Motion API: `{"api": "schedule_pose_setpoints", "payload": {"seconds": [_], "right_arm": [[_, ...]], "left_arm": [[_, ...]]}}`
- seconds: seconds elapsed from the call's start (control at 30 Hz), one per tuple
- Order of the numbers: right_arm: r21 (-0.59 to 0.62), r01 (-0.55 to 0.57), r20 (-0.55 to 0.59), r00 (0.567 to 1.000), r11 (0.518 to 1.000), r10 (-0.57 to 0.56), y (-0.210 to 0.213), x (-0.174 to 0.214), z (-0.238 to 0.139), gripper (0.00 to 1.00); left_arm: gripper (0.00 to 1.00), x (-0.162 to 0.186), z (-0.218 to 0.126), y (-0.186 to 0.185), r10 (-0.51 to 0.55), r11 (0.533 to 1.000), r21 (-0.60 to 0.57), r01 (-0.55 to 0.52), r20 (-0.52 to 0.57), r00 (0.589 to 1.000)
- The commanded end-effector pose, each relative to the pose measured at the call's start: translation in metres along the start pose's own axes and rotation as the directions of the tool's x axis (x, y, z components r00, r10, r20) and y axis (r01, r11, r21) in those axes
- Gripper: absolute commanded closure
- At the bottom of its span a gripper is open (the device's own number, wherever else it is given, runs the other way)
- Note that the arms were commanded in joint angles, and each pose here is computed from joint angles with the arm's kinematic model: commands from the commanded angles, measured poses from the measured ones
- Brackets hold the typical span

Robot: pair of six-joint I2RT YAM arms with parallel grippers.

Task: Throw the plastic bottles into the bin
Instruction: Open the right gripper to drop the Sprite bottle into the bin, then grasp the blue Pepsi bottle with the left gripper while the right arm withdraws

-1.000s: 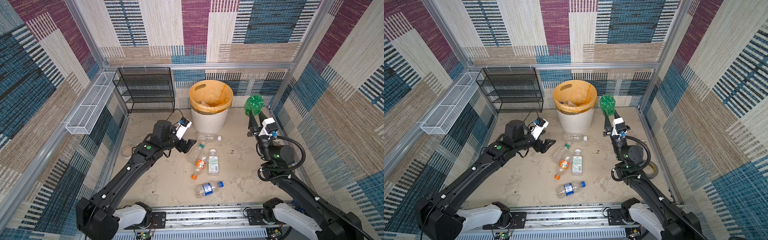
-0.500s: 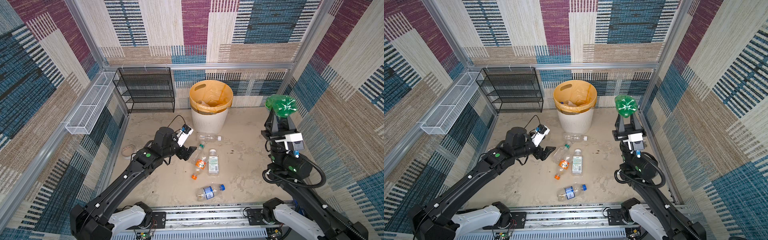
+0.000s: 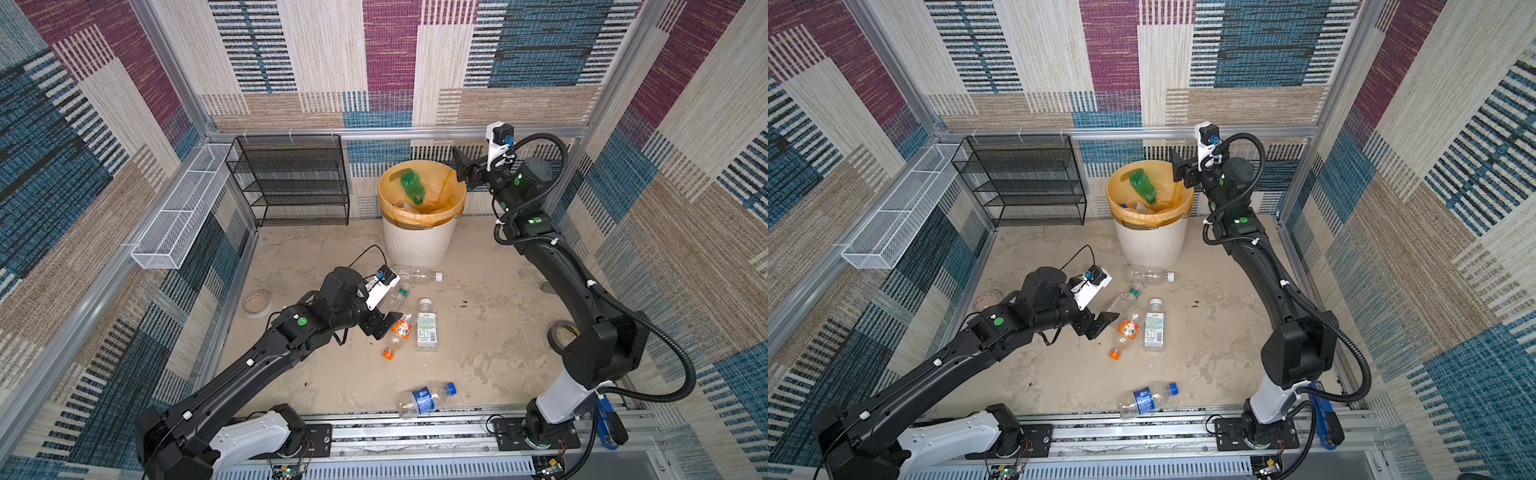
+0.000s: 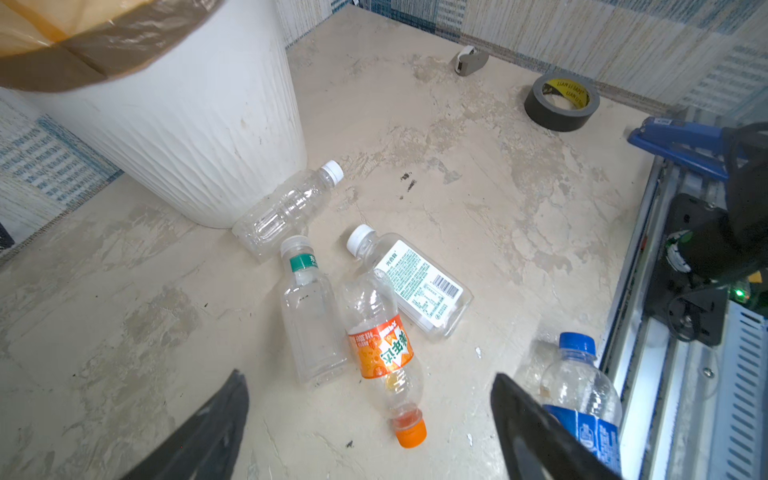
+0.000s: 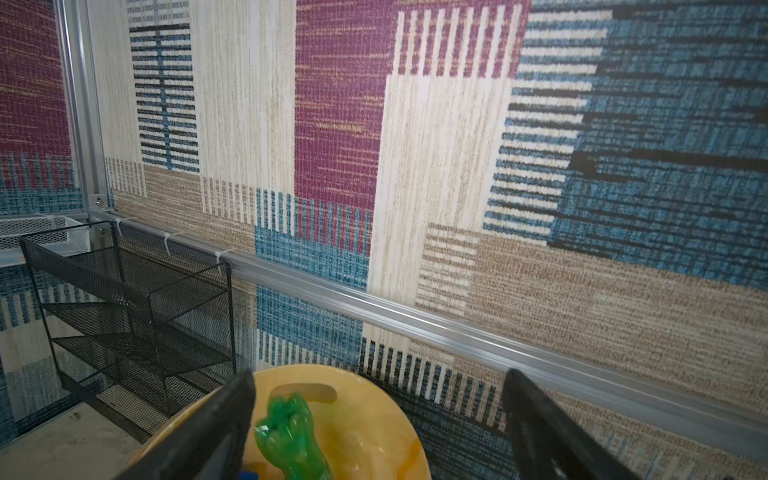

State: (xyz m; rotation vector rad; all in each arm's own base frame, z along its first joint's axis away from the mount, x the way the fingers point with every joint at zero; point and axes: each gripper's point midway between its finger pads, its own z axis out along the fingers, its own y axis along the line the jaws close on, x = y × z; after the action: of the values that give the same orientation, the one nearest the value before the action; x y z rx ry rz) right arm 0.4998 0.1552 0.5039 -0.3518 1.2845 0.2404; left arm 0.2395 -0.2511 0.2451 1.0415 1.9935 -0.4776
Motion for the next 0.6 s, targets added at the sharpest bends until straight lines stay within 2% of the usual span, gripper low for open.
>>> {"api": "schedule_pose_setpoints", "payload": {"seconds": [0.0,0.17,0.3,0.43,0.57], "right_arm": [[0.004,-0.050,0.005,0.999,0.999,0.050,-0.005,-0.008,-0.015,0.05],[0.088,-0.057,0.028,0.998,0.994,0.055,-0.026,-0.007,-0.055,0.05],[0.133,-0.083,0.014,0.997,0.988,0.082,-0.035,0.009,-0.084,0.05],[0.134,-0.112,-0.012,0.993,0.985,0.115,-0.034,0.033,-0.103,0.04],[0.105,-0.149,-0.031,0.988,0.983,0.153,-0.025,0.052,-0.115,0.04]], "left_arm": [[0.07,0.019,0.003,-0.025,0.019,0.994,0.108,-0.008,-0.102,0.995],[0.04,0.033,0.017,-0.087,0.071,0.952,0.305,-0.004,-0.208,0.975],[0.03,0.058,0.018,-0.140,0.142,0.900,0.436,0.019,-0.334,0.932],[0.02,0.090,0.011,-0.183,0.229,0.867,0.498,0.027,-0.445,0.866],[0.00,0.104,0.006,-0.211,0.278,0.843,0.538,0.022,-0.469,0.838]]}}
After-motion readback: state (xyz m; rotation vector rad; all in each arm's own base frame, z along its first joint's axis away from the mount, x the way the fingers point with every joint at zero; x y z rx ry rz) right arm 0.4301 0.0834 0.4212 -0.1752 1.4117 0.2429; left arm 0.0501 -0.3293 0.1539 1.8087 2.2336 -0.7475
